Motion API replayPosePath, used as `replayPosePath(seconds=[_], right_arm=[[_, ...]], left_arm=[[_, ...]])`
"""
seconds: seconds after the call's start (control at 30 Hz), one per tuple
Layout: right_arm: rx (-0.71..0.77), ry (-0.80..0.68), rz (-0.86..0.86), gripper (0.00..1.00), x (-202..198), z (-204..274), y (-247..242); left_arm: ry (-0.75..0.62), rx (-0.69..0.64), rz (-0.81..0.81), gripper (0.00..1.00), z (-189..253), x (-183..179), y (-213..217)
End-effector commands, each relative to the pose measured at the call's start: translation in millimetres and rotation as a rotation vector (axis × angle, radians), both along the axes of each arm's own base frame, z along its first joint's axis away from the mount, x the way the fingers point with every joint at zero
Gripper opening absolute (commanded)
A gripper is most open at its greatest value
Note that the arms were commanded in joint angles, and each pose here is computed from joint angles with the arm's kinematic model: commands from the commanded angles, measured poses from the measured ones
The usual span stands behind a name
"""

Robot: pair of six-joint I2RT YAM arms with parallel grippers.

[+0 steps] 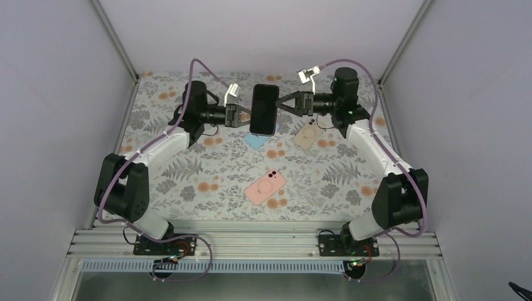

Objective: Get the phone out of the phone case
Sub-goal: Remove the phone case from the phone.

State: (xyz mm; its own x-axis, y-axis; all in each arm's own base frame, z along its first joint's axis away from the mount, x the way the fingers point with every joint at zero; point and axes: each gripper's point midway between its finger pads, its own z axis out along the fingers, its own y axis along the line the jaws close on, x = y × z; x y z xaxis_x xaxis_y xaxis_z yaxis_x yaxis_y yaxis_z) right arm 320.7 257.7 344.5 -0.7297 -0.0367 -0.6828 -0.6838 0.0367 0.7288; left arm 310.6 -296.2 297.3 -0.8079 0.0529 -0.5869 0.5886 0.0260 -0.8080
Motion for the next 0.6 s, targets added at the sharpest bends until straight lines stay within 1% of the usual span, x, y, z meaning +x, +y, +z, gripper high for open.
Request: replayPosePath(seconds=[0.0,0.1,0.13,0.17,0.23,0.43,0.57], right_arm=[[-0.034,-0.171,-0.079,0.85,0,26,-7],[-0.091,-0.24,-0.153,0.9,8,25,-11],[-0.112,-0.274,-0.179,0.9,10,25,-13],[-0.134,-0.304,-0.204,0.94,11,25,-14],[-0.18,-0.383,-0.253,0.96,13,25,-13],[-0.358,-0.629,-0.366,0.96,15,17,-2],[-0.475,-0.777,-0.417,0.92,17,4,4]], left_arm=[[-0.053,-0.026,0.05,0.02,15,9,7],[-0.025,-0.018,0.089,0.02,9,14,13],[-0.009,-0.016,0.101,0.02,7,16,14],[0.002,-0.013,0.109,0.02,6,18,15],[0.018,-0.007,0.126,0.02,3,21,18],[0.086,0.021,0.159,0.02,-11,32,26],[0.112,0.023,0.155,0.02,-15,35,29]])
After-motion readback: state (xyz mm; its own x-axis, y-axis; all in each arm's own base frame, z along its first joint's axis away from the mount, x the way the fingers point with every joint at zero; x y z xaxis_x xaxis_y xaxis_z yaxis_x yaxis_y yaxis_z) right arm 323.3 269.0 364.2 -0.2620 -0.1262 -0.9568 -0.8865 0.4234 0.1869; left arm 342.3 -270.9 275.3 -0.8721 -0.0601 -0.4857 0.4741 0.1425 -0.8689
